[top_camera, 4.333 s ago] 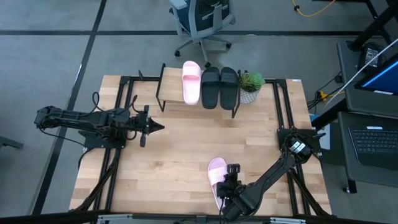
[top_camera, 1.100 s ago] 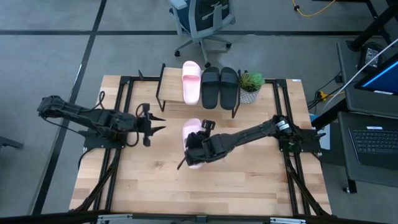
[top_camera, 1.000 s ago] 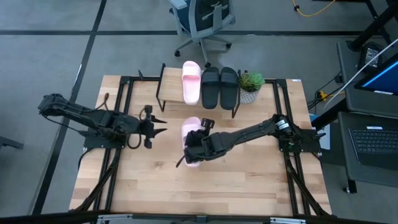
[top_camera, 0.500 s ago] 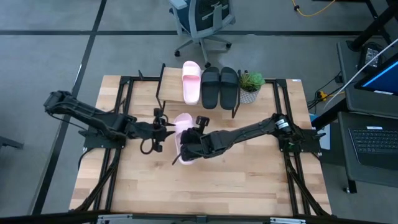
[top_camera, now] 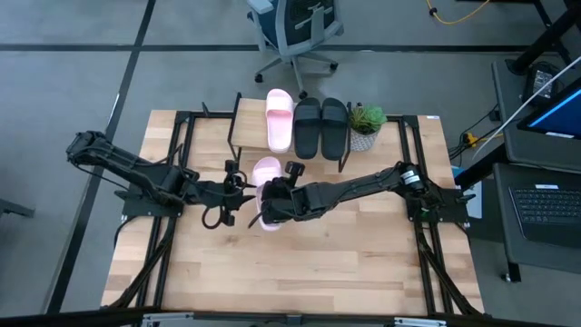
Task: Pick and place slides into the shelf
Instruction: Put the pink slides on the shelf
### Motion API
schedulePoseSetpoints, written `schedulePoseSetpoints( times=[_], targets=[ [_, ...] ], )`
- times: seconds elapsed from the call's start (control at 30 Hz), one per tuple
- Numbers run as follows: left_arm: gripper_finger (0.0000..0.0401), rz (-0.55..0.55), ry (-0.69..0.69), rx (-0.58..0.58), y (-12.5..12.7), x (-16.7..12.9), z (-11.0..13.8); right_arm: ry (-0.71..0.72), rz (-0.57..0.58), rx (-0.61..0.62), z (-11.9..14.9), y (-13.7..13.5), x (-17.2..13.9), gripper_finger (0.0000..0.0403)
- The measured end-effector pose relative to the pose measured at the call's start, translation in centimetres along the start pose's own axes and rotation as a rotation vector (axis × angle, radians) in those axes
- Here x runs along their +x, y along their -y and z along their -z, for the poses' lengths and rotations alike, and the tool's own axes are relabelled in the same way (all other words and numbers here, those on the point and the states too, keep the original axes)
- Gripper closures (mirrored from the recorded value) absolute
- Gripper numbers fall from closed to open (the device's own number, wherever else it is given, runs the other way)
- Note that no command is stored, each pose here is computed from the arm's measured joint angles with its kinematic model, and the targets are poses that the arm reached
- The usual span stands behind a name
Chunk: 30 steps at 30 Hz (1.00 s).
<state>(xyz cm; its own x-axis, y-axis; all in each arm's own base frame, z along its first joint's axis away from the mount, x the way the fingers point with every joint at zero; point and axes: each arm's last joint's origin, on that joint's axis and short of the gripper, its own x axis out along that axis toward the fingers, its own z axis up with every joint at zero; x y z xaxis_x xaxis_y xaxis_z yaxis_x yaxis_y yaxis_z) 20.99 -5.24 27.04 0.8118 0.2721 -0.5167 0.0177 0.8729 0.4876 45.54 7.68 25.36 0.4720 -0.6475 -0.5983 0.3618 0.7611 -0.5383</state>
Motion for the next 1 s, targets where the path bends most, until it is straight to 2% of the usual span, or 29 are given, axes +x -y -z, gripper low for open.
schedulePoseSetpoints(
  times=[0.27, 0.47, 0.67, 1.0],
  targets=[
    [0.0277, -0.018, -0.027, 0.010, 0.5, 1.2, -0.1, 0.043, -0.007, -0.008, -0.6, -0.1, 0.0, 0.0393],
    [0.0277, -0.104, -0.100, 0.037, 0.8, 2.7, 0.3, 0.048, -0.007, -0.019, -0.6, 0.0, 0.1, 0.0393],
    [0.0277, -0.183, -0.126, 0.092, 0.6, 2.9, 0.3, 0.050, -0.006, -0.021, -0.6, -0.1, 0.1, 0.0393],
    [0.0277, -0.194, -0.120, 0.082, 0.4, 3.0, 0.3, 0.051, -0.011, -0.040, -0.7, -0.1, 0.0, 0.0393]
  ],
)
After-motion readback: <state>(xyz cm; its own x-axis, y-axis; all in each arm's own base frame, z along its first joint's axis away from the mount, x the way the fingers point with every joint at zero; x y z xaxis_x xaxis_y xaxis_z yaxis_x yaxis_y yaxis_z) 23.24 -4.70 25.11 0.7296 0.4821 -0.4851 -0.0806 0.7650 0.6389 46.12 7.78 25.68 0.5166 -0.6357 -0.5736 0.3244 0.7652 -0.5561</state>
